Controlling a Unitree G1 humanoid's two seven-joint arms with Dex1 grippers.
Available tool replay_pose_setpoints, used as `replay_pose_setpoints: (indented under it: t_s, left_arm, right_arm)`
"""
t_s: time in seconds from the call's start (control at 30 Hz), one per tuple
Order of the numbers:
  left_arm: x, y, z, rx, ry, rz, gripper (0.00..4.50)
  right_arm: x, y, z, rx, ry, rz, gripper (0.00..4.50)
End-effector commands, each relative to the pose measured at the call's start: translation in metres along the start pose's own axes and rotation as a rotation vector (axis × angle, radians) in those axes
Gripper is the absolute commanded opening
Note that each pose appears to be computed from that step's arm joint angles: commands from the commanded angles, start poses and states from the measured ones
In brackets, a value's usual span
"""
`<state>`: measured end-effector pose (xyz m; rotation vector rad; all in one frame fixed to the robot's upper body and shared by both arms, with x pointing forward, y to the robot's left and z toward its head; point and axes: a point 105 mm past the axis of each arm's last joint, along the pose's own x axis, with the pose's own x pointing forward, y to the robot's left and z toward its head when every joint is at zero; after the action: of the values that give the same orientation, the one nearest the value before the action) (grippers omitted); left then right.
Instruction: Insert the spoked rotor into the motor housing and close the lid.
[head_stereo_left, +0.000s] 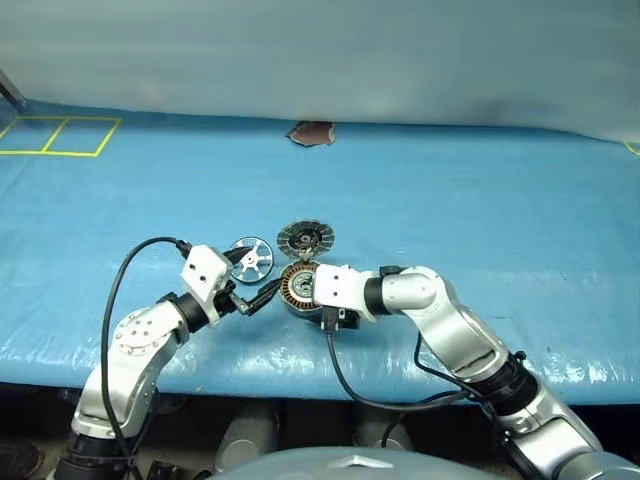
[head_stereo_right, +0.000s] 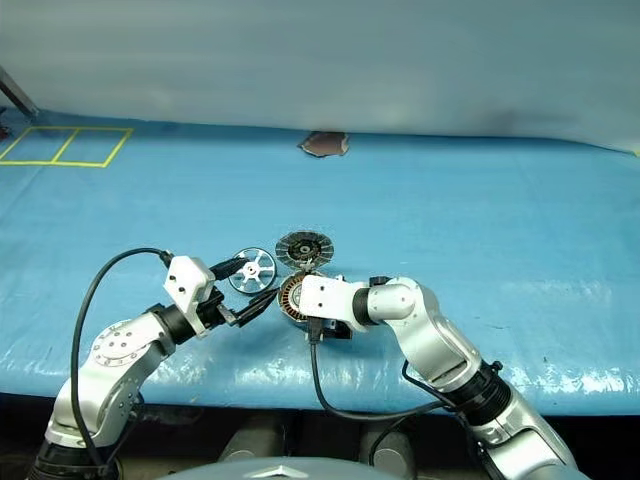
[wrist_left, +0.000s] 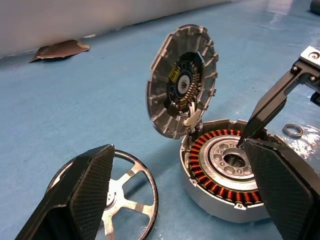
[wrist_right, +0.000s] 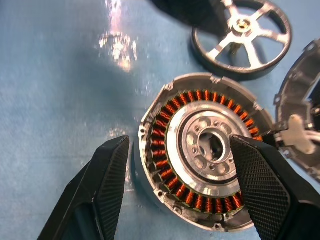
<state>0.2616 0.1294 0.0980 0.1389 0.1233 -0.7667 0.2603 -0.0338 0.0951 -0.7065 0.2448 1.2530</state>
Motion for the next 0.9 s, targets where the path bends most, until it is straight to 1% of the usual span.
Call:
replay_pose_setpoints:
  t_s: [0.03, 0.07, 0.1, 0.17, 0.23, 0.33, 0.37, 0.47, 0.67, 0.9]
  left_arm:
    - [-0.003, -0.009, 0.005, 0.012, -0.01, -0.052, 4.5]
    - [-0.003, -0.01, 0.004, 0.011, -0.006, -0.061, 4.5]
    - [-0.003, -0.012, 0.003, 0.009, -0.005, -0.072, 4.5]
    - [-0.002, -0.016, 0.003, 0.001, -0.008, -0.098, 4.5]
    - [-0.002, -0.02, 0.003, -0.01, -0.008, -0.119, 4.5]
    - [0.0, -0.027, 0.0, -0.023, -0.001, -0.159, 4.5]
    - [0.0, -0.03, 0.0, -0.026, -0.004, -0.173, 4.5]
    - [0.004, -0.037, 0.001, -0.025, -0.008, -0.219, 4.5]
    - [0.007, -0.051, 0.003, -0.047, -0.018, -0.326, 4.5]
    - [0.008, -0.058, -0.004, -0.057, 0.01, -0.4, 4.5]
  right_arm:
    - [-0.02, -0.005, 0.022, 0.054, -0.124, -0.059, 3.36]
    - [-0.024, -0.007, 0.022, 0.095, -0.148, -0.082, 3.36]
    - [-0.028, -0.011, 0.016, 0.138, -0.144, -0.119, 3.36]
    - [-0.036, -0.017, -0.005, 0.199, -0.09, -0.196, 3.36]
    - [-0.041, -0.017, -0.02, 0.254, -0.06, -0.232, 3.36]
    - [-0.043, -0.011, -0.031, 0.397, -0.118, -0.265, 3.36]
    - [-0.042, -0.009, -0.038, 0.426, -0.111, -0.283, 3.36]
    - [-0.039, -0.004, -0.053, 0.471, -0.076, -0.311, 3.36]
    - [-0.037, 0.0, -0.067, 0.517, -0.051, -0.346, 3.36]
    - [-0.046, 0.003, -0.082, 0.557, -0.01, -0.401, 3.36]
